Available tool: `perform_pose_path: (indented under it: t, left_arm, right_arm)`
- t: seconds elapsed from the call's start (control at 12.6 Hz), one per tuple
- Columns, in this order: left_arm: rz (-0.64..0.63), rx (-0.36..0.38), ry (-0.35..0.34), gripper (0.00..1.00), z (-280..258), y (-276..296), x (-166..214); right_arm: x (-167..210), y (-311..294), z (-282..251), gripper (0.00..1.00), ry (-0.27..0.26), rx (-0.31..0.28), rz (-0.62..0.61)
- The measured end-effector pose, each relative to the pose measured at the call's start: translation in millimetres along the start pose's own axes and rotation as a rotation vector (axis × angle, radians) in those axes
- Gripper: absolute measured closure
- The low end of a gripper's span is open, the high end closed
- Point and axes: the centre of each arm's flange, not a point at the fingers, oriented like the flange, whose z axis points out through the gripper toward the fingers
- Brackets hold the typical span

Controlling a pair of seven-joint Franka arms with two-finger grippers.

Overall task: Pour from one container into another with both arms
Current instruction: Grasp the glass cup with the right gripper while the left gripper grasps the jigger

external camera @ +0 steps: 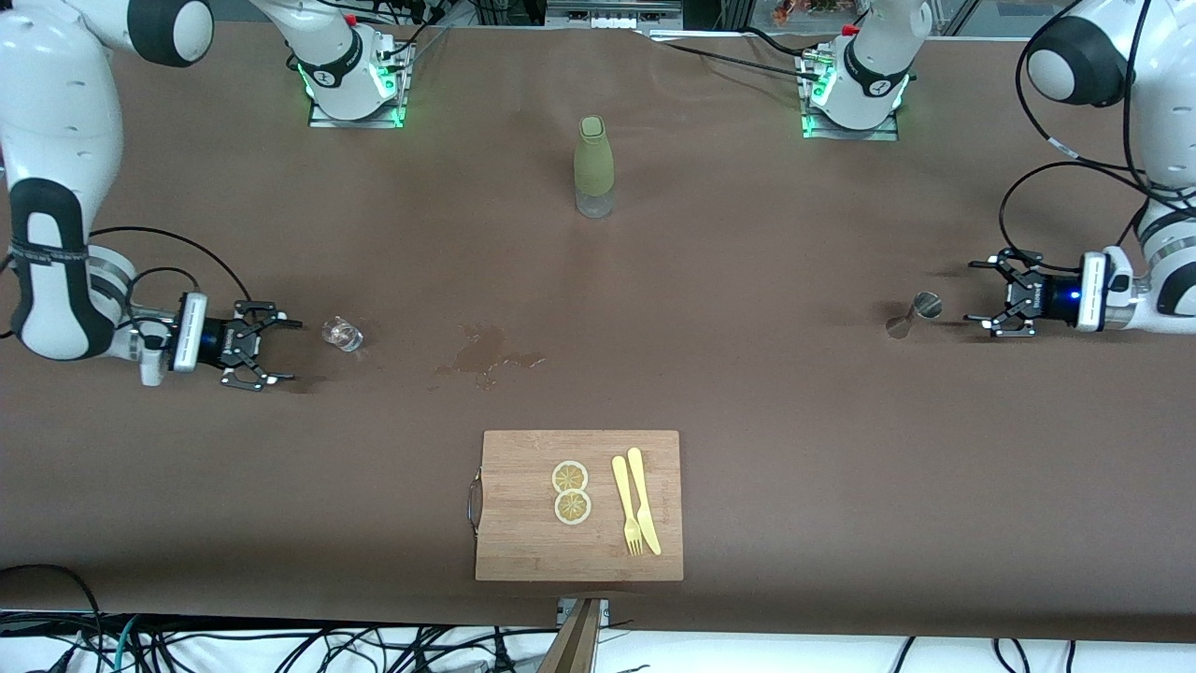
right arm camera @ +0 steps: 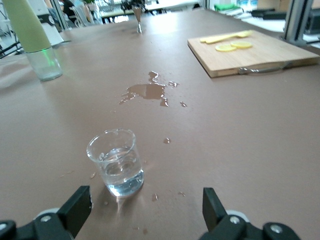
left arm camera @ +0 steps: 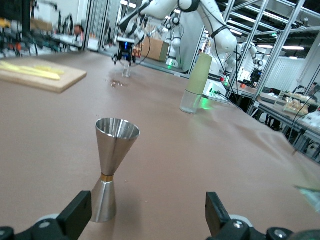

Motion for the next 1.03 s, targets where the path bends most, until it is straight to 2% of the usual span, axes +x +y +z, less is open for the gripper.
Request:
perform_pose_path:
  t: [0.4, 0.63, 0.95, 1.03]
  left_arm:
    - [0.148, 0.086, 0.106, 0.0, 37, -27, -23]
    - [0.176, 0.06, 0.132, 0.0, 65, -45, -18]
    - [0.172, 0.057, 0.13, 0.0, 68, -45, -22]
    - [0.165, 0.056, 0.132, 0.0, 70, -44, -26]
  right_arm:
    - [-13, -8, 56, 0.01, 0.103, 0.074, -0.105]
    - [-10, -6, 77, 0.01, 0.142, 0.081, -0.123]
    - [-3, -6, 93, 0.01, 0.163, 0.103, -0.134]
    - [-4, -6, 94, 0.06, 0.165, 0.105, -0.135]
